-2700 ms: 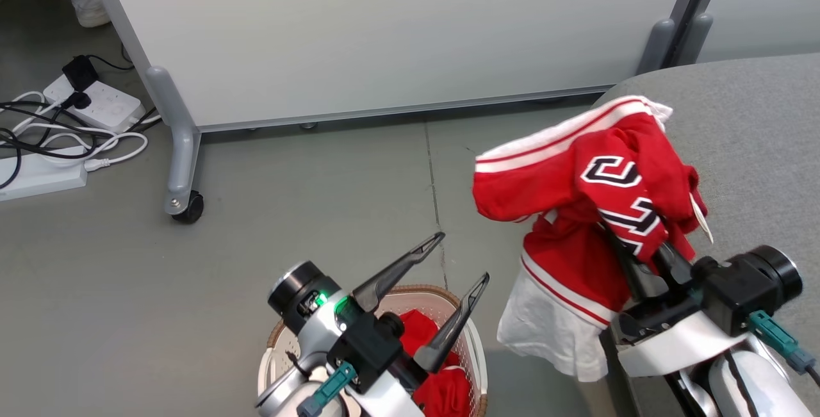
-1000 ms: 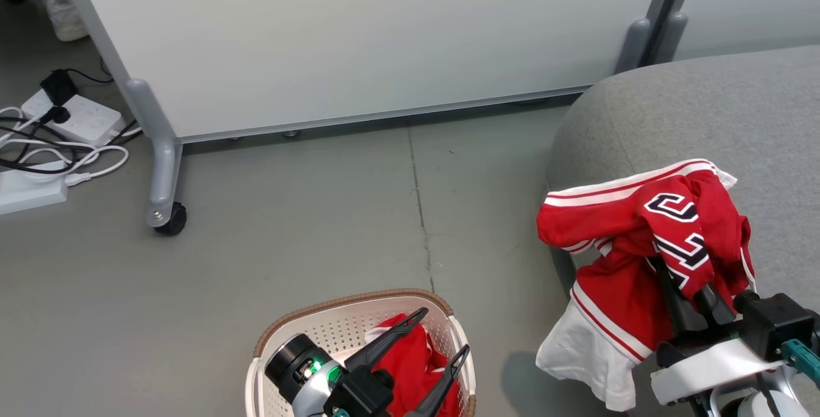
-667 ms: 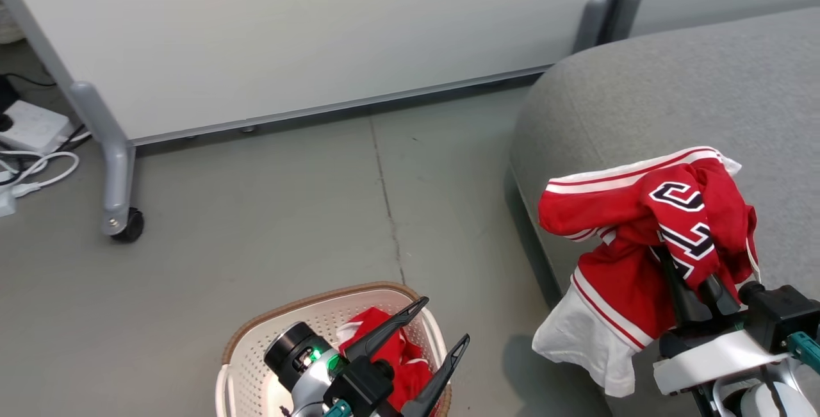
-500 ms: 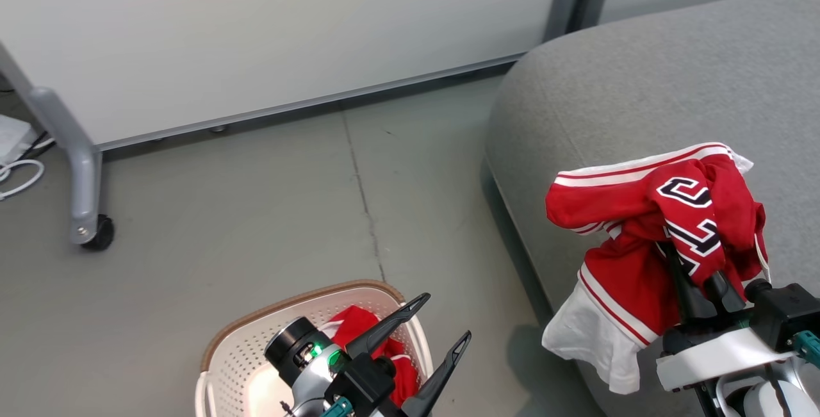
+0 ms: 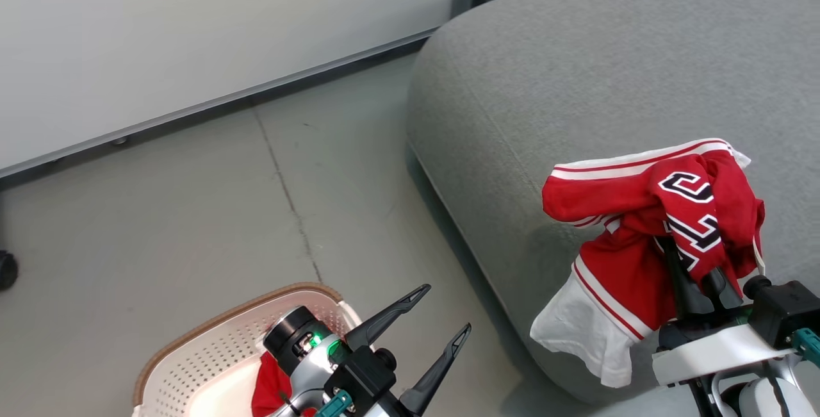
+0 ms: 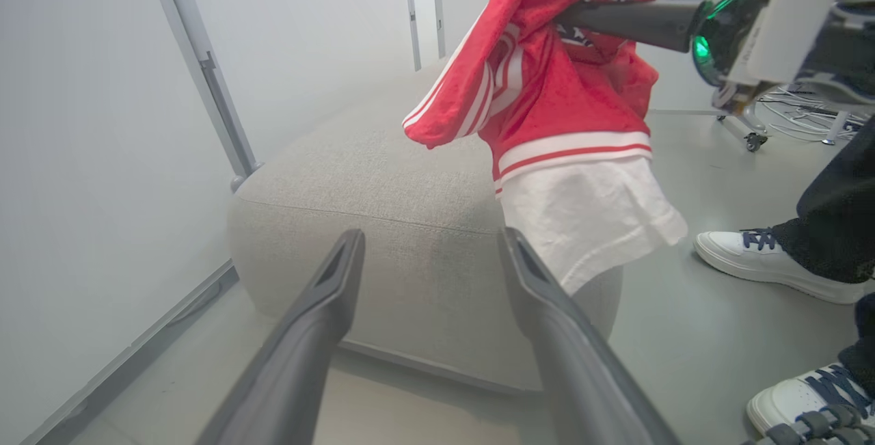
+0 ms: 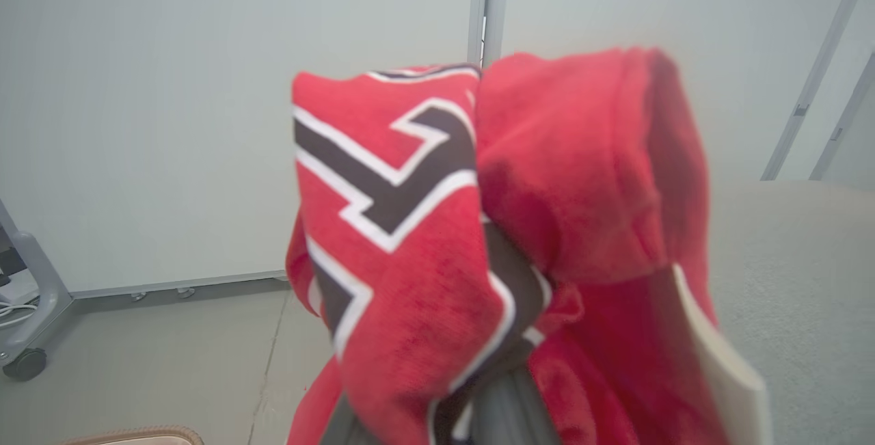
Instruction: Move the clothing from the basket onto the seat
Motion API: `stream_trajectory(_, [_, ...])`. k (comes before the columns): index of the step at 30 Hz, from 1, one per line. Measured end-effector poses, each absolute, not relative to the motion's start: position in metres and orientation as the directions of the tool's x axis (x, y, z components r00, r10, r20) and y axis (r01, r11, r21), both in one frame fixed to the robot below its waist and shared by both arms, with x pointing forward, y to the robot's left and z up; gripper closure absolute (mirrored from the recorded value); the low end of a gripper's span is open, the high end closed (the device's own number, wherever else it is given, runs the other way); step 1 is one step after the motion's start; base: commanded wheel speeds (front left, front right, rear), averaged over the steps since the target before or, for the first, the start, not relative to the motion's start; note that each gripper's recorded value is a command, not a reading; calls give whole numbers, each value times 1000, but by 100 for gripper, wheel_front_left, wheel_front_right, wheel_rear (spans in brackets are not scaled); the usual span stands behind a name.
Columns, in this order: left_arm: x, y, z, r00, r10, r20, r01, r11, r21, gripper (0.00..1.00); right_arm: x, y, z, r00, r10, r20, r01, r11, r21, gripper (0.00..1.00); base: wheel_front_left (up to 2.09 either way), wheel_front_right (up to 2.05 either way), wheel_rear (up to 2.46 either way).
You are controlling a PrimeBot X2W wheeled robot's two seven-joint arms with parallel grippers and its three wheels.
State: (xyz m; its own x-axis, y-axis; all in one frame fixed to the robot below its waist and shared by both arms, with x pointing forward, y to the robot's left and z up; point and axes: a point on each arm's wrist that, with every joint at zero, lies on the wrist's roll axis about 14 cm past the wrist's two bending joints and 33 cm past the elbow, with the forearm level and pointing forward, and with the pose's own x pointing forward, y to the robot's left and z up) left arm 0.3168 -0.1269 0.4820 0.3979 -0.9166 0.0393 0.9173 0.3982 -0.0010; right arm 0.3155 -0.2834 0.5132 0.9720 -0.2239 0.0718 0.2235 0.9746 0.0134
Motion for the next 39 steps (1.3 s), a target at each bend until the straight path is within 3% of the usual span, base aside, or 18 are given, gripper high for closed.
stream_trajectory(8, [304, -151, 486, 317, -947, 57, 948, 317, -3, 0, 291, -306, 513, 945, -319, 67, 319, 948, 16, 100, 0, 0, 0])
stream_trajectory(23, [296, -159, 491, 293, -953, 74, 956, 294, -8, 0, 282, -314, 515, 932, -355, 74, 355, 935, 21, 100, 0, 0, 0])
stream_trajectory(30, [302, -153, 487, 314, -947, 69, 949, 313, -19, 0, 296, -314, 524, 934, -342, 101, 341, 940, 30, 100, 0, 0, 0])
stream_trajectory(33, [305, -151, 483, 316, -947, 61, 949, 315, -25, 0, 308, -325, 548, 914, -365, 176, 356, 931, 81, 100, 0, 0, 0])
stream_trajectory(39, [318, -149, 471, 307, -950, 52, 952, 306, -25, 0, 344, -349, 591, 893, -349, 285, 357, 934, 26, 100, 0, 0, 0])
